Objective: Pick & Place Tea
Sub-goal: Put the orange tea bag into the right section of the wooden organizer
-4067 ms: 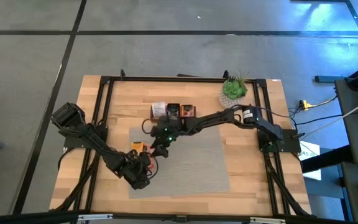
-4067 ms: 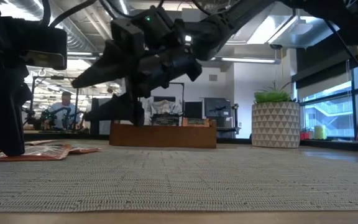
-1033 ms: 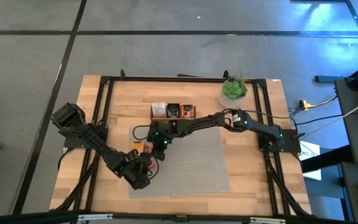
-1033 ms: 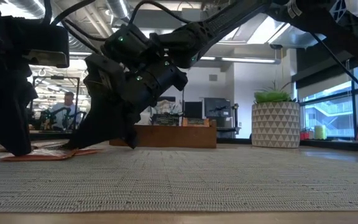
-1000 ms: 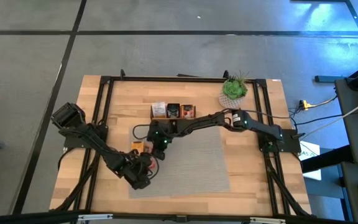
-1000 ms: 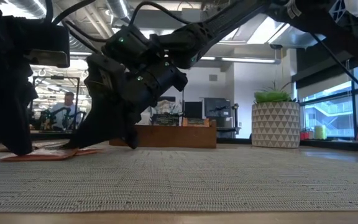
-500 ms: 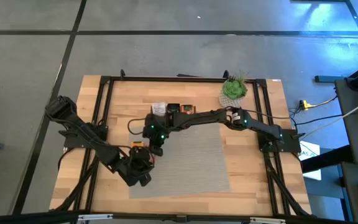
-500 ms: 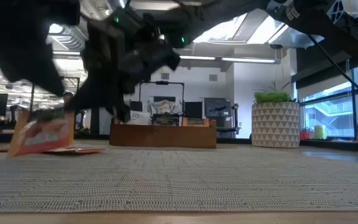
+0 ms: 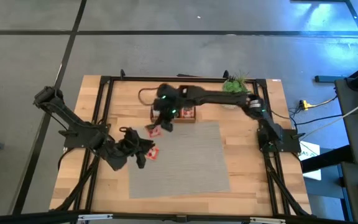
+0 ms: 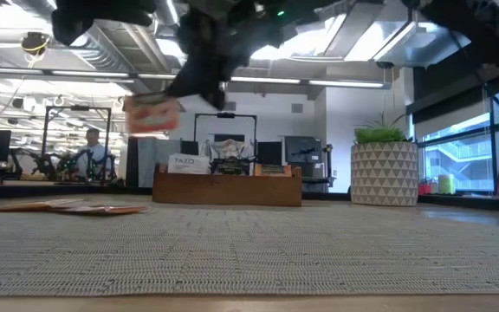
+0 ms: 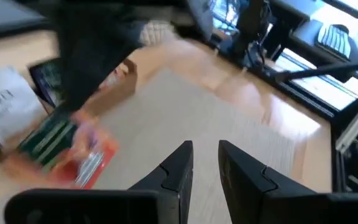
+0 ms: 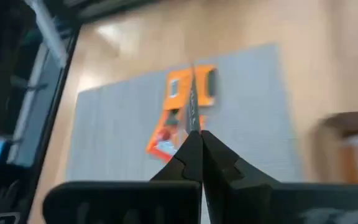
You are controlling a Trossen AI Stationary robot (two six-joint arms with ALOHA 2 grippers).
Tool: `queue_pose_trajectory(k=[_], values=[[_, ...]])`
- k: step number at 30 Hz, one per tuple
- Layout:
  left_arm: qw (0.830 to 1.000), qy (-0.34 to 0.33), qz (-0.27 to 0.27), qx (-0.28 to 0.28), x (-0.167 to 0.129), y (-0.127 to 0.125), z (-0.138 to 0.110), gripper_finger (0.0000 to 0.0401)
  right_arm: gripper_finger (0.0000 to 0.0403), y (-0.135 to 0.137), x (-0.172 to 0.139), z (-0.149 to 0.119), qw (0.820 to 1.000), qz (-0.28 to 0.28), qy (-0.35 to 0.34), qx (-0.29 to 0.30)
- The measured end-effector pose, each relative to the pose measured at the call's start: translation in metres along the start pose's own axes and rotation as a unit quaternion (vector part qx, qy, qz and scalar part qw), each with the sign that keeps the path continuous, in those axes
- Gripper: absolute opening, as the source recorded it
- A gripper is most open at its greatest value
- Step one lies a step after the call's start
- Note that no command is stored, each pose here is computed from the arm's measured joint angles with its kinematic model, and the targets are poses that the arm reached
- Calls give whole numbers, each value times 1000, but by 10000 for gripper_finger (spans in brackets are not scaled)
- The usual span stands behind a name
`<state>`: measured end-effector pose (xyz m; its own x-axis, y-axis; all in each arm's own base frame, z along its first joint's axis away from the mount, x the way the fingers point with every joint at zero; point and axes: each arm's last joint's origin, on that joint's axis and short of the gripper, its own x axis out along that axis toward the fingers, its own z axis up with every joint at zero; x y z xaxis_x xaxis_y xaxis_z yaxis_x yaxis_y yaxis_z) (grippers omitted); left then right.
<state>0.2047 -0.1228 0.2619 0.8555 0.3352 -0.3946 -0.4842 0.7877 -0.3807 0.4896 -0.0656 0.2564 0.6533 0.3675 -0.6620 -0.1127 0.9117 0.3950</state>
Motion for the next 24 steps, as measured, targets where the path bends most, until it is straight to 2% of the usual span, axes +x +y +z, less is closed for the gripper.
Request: queue_pose_trajectory(k=[4,8,11,15,19,24], values=[[1000,-15,8,12,0,5,10,72,0,-7,-37,-16,999,-28,-20,8],[999,-20,24,32,6,9,15,73,0,-18,-77,-47,997,-61,-52,21],[998,-23,37,38,12,13,20,73,0,-19,-109,-69,990,-117,-83,13],[998,-30,55,32,18,19,25,73,0,-27,-132,-106,981,-158,-108,31],[998,-14,54,39,23,22,27,72,0,-36,-137,-137,971,-191,-140,41],[998,-3,49,48,26,24,29,73,0,-43,-119,-164,968,-182,-173,21]])
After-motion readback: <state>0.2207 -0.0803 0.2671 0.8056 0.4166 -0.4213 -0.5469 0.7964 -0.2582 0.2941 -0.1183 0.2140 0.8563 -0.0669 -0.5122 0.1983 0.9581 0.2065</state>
